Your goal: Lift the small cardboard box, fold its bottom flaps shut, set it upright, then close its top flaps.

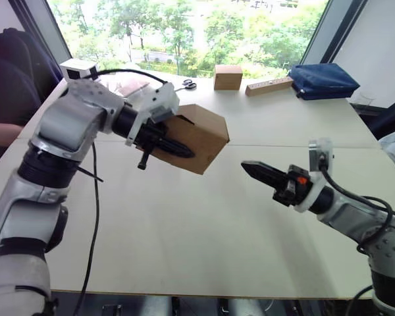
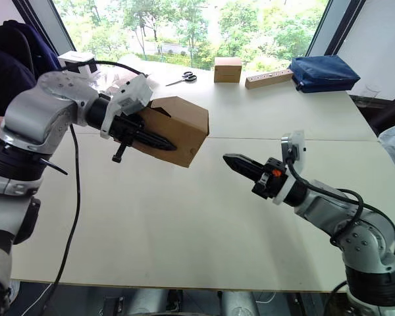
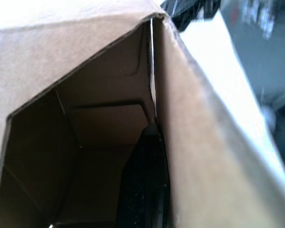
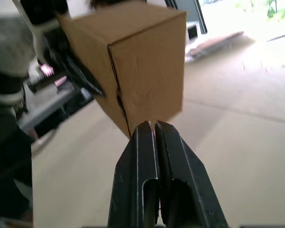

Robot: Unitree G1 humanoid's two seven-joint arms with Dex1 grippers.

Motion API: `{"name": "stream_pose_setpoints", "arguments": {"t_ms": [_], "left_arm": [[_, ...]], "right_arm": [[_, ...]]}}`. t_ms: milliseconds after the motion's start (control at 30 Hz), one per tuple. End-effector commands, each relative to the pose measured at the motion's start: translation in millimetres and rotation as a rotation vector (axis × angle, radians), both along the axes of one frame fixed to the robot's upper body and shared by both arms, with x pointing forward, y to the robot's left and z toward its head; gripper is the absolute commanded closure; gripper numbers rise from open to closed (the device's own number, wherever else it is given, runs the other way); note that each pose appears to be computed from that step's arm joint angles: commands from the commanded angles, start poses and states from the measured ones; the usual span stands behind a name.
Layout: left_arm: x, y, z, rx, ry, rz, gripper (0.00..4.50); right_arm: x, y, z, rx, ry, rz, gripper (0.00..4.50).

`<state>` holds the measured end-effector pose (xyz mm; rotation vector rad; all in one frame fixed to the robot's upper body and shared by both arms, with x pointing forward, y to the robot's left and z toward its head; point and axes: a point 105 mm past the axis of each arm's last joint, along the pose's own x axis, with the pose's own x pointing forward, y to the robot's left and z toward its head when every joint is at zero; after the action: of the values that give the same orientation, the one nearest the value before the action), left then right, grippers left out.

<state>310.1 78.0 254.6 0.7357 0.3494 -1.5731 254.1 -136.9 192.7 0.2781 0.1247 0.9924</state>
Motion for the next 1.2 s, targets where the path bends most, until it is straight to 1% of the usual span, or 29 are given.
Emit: {"name": "stream_pose_setpoints", "arguments": {"t_ms": [33, 100, 133, 300, 400, 500, 600, 700, 767, 900, 1000, 1133, 1167, 1200], "left_arm": [[2, -4, -8, 0.314, -0.145, -0.053, 4.50], [7, -5, -14, 0.439, -0.175, -0.035, 4.50], [6, -7, -16, 0.475, -0.177, -0.043, 4.50], [0, -22, -32, 0.602, -0.135, -0.021, 4.50], [-7, -30, -43, 0.664, -0.100, -0.028, 4.50], [-12, -30, -57, 0.733, -0.072, -0.023, 4.50], [-12, -31, -62, 0.759, -0.066, 0.013, 4.50], [-16, -42, -64, 0.748, -0.038, 0.017, 4.50], [-16, -46, -69, 0.743, -0.023, 0.026, 4.50], [-18, -47, -78, 0.747, 0.000, 0.036, 4.50], [-18, -47, -81, 0.751, -0.011, 0.030, 3.69], [-16, -57, -75, 0.723, -0.005, 0.050, 1.99], [-16, -59, -73, 0.716, -0.006, 0.053, 1.64], [-16, -60, -69, 0.709, 0.006, 0.059, 1.21]], "right_arm": [[-13, -6, -3, -0.161, -0.050, 0.044, 4.42], [-16, -6, -8, -0.217, -0.057, 0.058, 4.42], [-17, -5, -10, -0.240, -0.065, 0.060, 4.42], [-23, -3, -23, -0.325, -0.088, 0.041, 4.42], [-28, 0, -32, -0.327, -0.081, 0.028, 4.42], [-31, 4, -39, -0.333, -0.082, 0.015, 4.42], [-31, 10, -38, -0.326, -0.095, 0.001, 4.42], [-28, 11, -36, -0.323, -0.104, -0.015, 4.42], [-26, 12, -36, -0.323, -0.107, -0.027, 4.42], [-25, 13, -34, -0.314, -0.109, -0.040, 4.42], [-24, 13, -33, -0.314, -0.109, -0.045, 4.50], [-20, 9, -35, -0.318, -0.103, -0.054, 4.50], [-20, 9, -35, -0.320, -0.102, -0.053, 4.50], [-19, 8, -35, -0.322, -0.101, -0.051, 4.50]]}}
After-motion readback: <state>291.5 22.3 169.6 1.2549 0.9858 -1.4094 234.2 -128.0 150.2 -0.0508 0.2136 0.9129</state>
